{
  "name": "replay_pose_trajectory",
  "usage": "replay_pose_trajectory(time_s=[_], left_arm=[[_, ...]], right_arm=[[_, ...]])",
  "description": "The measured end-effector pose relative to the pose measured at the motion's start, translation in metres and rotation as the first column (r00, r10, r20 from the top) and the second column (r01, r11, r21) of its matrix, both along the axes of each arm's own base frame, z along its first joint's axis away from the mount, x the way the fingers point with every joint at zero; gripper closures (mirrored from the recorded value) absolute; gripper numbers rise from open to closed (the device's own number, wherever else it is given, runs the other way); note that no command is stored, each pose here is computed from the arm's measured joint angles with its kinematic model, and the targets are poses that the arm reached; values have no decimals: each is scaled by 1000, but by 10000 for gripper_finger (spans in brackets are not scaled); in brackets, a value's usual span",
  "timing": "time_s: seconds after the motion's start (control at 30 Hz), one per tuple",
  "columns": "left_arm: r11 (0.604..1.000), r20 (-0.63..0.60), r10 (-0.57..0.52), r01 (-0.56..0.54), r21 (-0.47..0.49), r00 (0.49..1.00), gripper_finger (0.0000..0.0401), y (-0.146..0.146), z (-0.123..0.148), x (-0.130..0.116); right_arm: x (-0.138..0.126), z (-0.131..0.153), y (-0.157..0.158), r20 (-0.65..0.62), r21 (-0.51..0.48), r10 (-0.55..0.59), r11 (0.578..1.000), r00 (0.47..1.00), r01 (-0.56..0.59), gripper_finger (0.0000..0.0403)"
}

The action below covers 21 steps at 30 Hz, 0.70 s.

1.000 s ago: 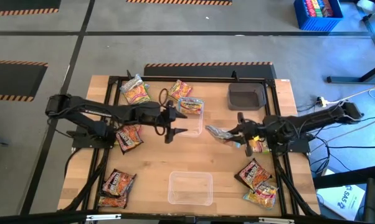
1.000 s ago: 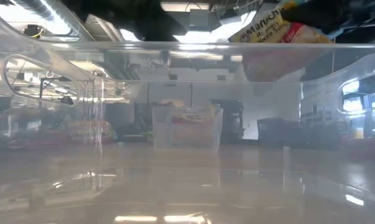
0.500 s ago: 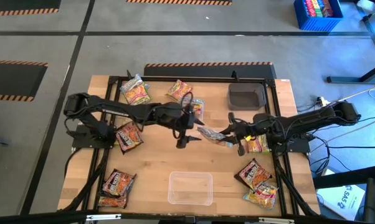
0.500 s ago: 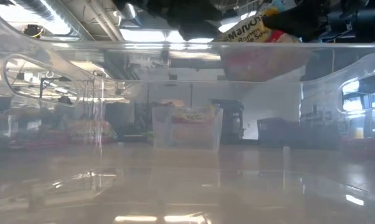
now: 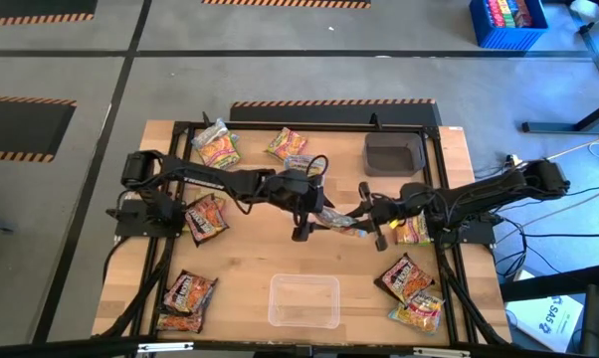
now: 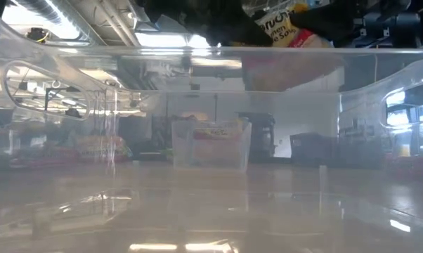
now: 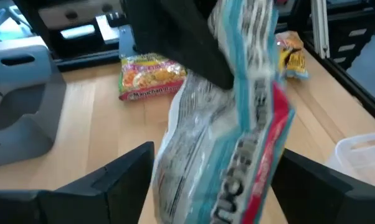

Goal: Sort Maruchan noodles
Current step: Put the middle blue noodle pack into the top transparent bin

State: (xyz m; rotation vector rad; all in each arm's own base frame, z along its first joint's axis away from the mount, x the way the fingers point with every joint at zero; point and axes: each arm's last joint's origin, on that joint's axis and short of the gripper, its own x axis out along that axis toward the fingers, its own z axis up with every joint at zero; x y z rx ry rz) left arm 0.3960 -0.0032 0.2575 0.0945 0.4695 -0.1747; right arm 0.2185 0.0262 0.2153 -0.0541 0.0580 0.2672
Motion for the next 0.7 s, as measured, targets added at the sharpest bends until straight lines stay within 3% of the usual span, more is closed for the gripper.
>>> replay_pose_trajectory(time_s=[0.4, 0.5, 0.7], left_arm=[[1000, -1, 6, -6, -17, 1000, 260, 0, 1, -1], [1000, -11, 11, -11, -16, 1000, 280, 1, 1, -1], [999, -67, 45, -44, 14, 997, 297, 3, 3, -9]], right_arm=[[3, 1, 0, 41, 3, -27, 1000, 999, 27, 351], [3, 2, 0, 45, 5, -23, 1000, 999, 23, 316], [0, 5, -2, 52, 2, -71, 997, 996, 71, 206]])
